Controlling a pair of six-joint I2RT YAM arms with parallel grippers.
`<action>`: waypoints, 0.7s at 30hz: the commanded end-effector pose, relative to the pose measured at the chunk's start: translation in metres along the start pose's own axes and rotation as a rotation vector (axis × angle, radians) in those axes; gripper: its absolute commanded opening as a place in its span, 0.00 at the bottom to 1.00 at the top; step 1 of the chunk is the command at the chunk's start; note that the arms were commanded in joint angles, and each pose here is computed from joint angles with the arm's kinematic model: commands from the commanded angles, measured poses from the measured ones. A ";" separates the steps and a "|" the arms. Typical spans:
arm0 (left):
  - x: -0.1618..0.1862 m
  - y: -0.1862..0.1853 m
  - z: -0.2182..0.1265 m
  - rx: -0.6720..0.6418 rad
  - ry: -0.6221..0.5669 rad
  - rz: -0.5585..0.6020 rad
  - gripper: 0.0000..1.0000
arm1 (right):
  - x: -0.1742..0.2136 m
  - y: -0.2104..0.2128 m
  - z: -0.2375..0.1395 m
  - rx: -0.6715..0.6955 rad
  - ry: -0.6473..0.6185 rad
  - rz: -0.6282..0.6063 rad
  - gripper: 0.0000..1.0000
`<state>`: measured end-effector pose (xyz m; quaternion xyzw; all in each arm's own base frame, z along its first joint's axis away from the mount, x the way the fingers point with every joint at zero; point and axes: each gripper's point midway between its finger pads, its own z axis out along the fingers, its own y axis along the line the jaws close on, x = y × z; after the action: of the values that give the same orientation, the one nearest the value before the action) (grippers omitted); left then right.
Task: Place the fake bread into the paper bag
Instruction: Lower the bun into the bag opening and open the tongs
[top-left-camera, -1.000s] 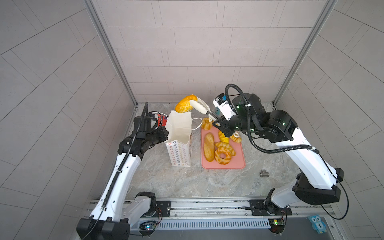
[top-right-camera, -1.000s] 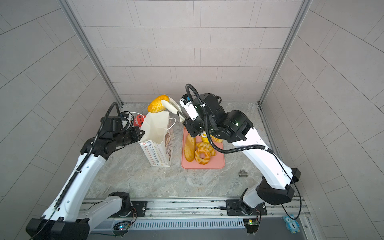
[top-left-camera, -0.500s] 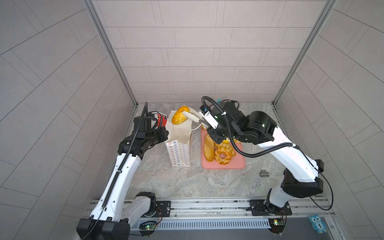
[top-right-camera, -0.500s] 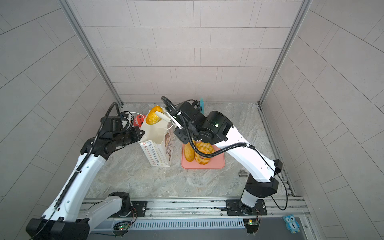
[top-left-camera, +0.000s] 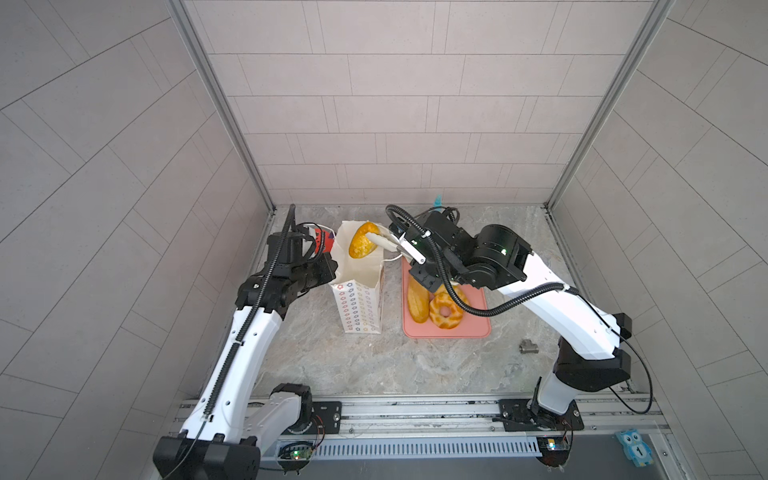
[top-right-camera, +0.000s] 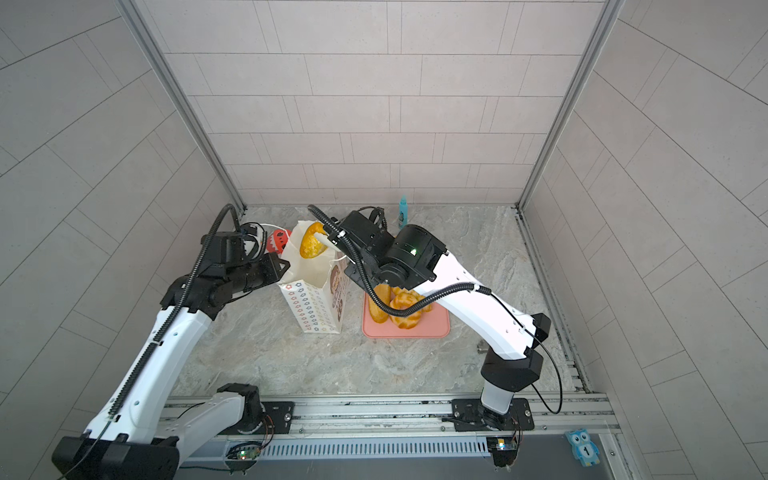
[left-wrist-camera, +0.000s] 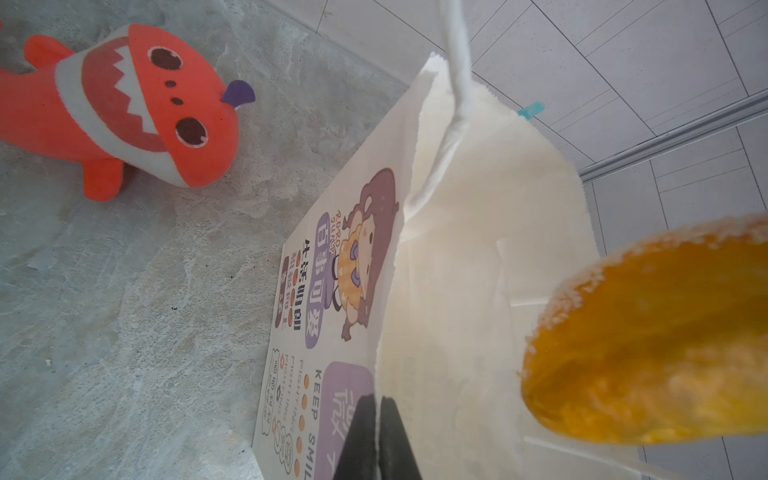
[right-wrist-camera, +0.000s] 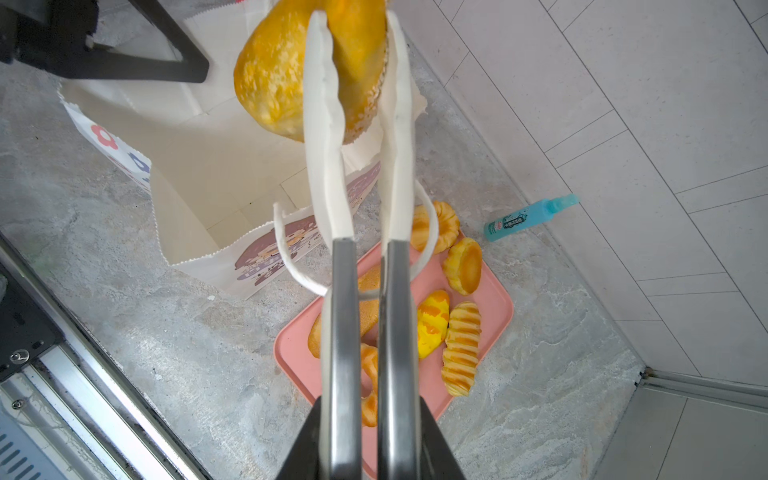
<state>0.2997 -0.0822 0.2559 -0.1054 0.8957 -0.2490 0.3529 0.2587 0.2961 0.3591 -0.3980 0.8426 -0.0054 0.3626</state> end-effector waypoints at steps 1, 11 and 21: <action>-0.001 -0.002 -0.003 0.018 -0.017 0.004 0.00 | -0.004 -0.005 0.000 0.042 -0.015 -0.015 0.21; -0.001 -0.003 -0.003 0.021 -0.016 0.003 0.00 | 0.002 0.003 0.015 0.041 0.026 -0.042 0.23; -0.001 -0.004 -0.003 0.023 -0.014 0.004 0.00 | 0.003 0.006 0.021 0.040 0.035 -0.047 0.28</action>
<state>0.2993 -0.0838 0.2547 -0.1035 0.8957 -0.2533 0.3506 0.2649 0.3022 0.3318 -0.4124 0.8455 -0.0352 0.3373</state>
